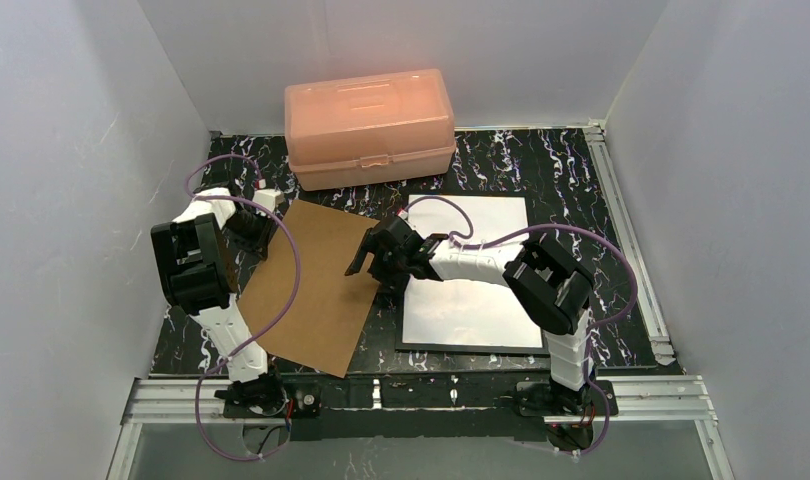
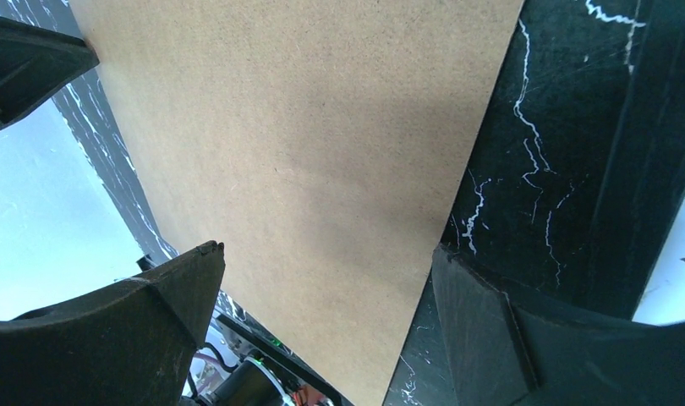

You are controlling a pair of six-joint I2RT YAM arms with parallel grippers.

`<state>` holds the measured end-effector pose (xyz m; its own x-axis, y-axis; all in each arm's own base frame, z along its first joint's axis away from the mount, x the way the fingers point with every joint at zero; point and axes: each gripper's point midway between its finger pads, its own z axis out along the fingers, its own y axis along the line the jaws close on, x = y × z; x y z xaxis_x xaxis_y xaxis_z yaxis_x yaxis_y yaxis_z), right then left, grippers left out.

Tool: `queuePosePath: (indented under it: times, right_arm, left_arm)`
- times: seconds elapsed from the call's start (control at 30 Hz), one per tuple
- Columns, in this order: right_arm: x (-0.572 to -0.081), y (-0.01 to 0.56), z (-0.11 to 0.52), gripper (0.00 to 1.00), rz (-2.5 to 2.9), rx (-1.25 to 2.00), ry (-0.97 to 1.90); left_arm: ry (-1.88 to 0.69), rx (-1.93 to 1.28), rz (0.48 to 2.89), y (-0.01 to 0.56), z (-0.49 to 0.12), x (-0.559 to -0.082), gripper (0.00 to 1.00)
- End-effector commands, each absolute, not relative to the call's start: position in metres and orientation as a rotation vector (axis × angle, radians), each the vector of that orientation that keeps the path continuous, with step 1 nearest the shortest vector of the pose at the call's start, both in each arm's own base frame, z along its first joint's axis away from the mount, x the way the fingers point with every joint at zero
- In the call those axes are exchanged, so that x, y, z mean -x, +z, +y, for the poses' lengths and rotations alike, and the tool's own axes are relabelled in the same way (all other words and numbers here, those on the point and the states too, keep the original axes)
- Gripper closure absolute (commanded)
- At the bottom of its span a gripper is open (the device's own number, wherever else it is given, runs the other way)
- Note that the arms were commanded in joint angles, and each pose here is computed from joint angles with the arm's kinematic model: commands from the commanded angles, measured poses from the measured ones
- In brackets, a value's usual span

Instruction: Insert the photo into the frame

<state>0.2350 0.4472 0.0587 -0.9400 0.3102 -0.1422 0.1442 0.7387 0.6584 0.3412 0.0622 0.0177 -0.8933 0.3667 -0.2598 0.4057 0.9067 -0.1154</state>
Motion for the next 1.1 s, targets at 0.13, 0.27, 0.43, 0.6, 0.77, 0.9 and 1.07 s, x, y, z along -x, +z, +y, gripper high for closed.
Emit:
queuePosePath:
  times: [0.13,0.27,0.43,0.6,0.77,0.9,1.07]
  right_arm:
    - [-0.265,0.232,0.537,0.03,2.186,-0.212,1.666]
    - [-0.264,0.226,0.545,0.04,2.212,-0.207,1.679]
    - [-0.262,0.22,0.538,0.05,2.214,-0.236,1.674]
    - [-0.264,0.229,0.526,0.05,2.191,-0.261,1.648]
    - [-0.259,0.191,0.504,0.05,2.386,-0.14,1.299]
    - [-0.246,0.152,0.478,0.03,2.524,-0.038,0.944]
    - [-0.233,0.119,0.444,0.02,2.599,-0.041,0.777]
  left_arm:
    - [-0.573,-0.633,2.986,-0.005,0.014,-0.284,0.96]
    - [-0.542,-0.66,2.996,-0.006,0.019,-0.281,0.96]
    - [-0.59,-0.662,2.98,-0.003,0.013,-0.28,0.96]
    - [-0.621,-0.69,2.986,-0.001,0.004,-0.28,0.97]
    - [-0.579,-0.658,2.95,0.024,0.018,-0.288,0.97]
    - [-0.517,-0.525,2.889,0.057,0.056,-0.308,0.9]
    - [-0.457,-0.467,2.834,0.085,0.088,-0.321,0.75]
